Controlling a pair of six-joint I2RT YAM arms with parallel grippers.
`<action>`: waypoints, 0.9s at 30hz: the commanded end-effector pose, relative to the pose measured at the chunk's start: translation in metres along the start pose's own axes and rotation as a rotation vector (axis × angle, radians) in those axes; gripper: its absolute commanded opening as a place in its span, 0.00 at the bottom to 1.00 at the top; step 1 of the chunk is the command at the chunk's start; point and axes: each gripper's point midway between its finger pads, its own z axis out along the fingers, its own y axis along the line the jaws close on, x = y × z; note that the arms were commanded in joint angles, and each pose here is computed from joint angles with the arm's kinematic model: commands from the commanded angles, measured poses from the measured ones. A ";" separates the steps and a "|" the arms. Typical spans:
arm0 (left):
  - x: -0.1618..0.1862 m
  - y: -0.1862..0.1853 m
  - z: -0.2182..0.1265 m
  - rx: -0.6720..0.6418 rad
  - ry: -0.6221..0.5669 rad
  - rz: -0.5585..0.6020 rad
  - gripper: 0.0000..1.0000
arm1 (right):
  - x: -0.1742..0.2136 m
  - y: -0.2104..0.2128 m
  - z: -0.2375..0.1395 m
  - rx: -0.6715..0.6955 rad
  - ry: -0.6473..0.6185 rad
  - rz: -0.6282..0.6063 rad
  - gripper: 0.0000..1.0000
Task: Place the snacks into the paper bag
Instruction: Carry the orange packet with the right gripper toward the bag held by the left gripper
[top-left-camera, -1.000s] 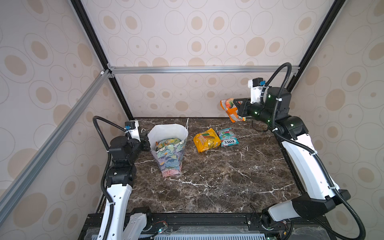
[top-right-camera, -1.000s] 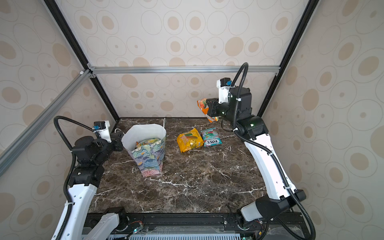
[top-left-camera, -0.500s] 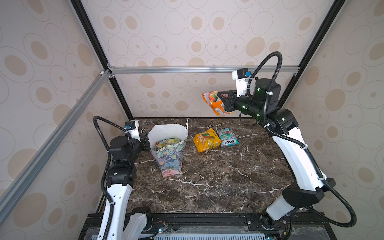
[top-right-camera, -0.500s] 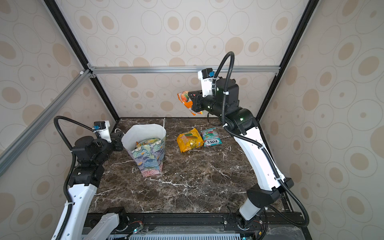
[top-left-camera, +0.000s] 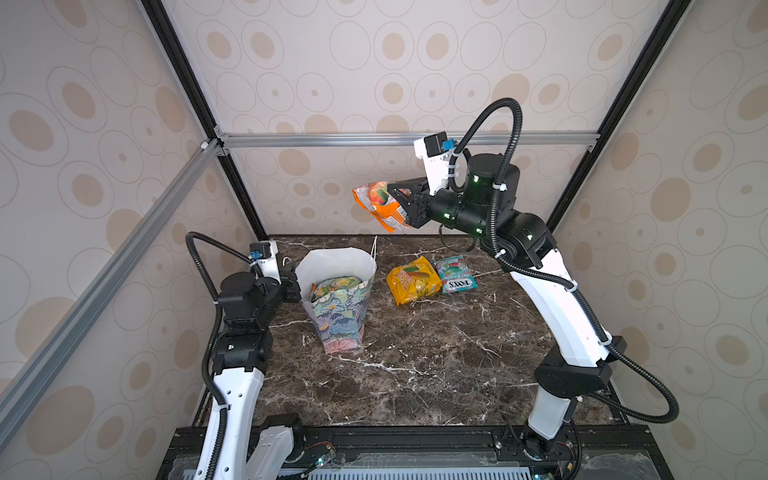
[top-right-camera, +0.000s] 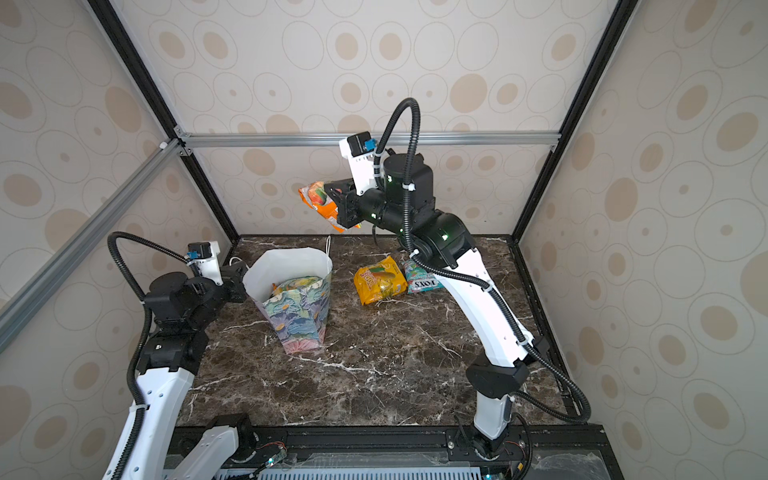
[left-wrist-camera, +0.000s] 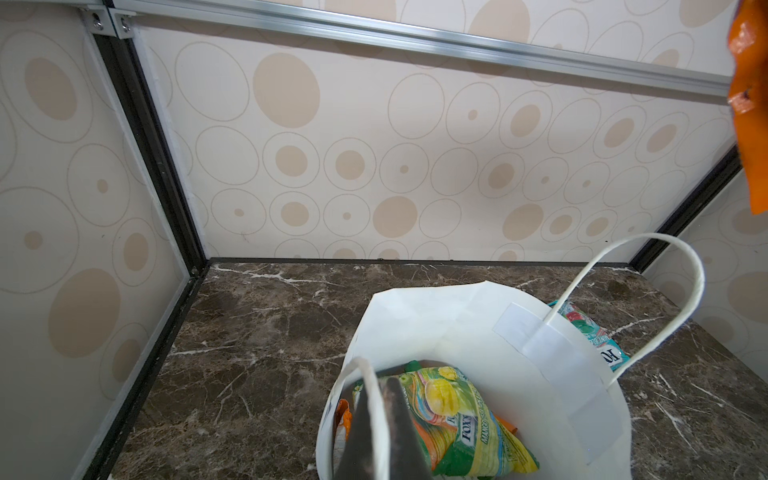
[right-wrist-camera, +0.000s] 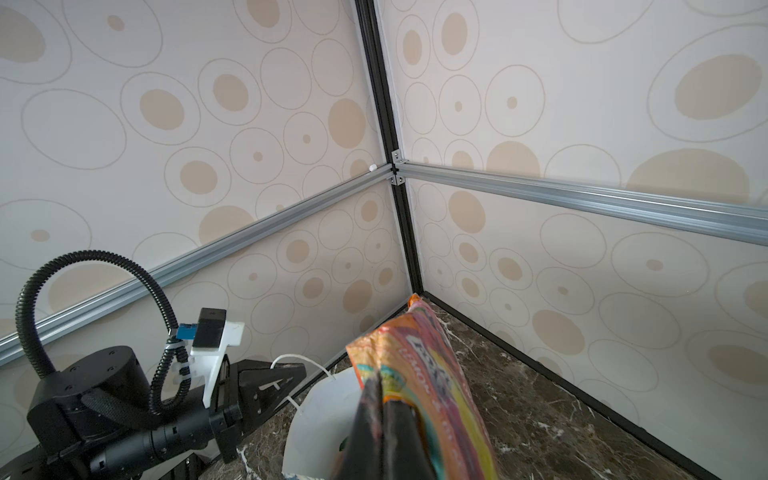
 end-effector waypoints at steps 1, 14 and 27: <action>-0.014 -0.002 -0.005 0.010 -0.044 0.009 0.00 | -0.027 0.015 0.000 -0.040 -0.099 -0.016 0.00; -0.013 -0.002 -0.004 0.012 -0.041 0.005 0.00 | -0.002 0.017 0.046 -0.040 -0.090 0.026 0.00; -0.014 -0.001 -0.005 0.003 -0.047 0.007 0.00 | 0.045 0.022 0.091 -0.011 -0.007 0.010 0.00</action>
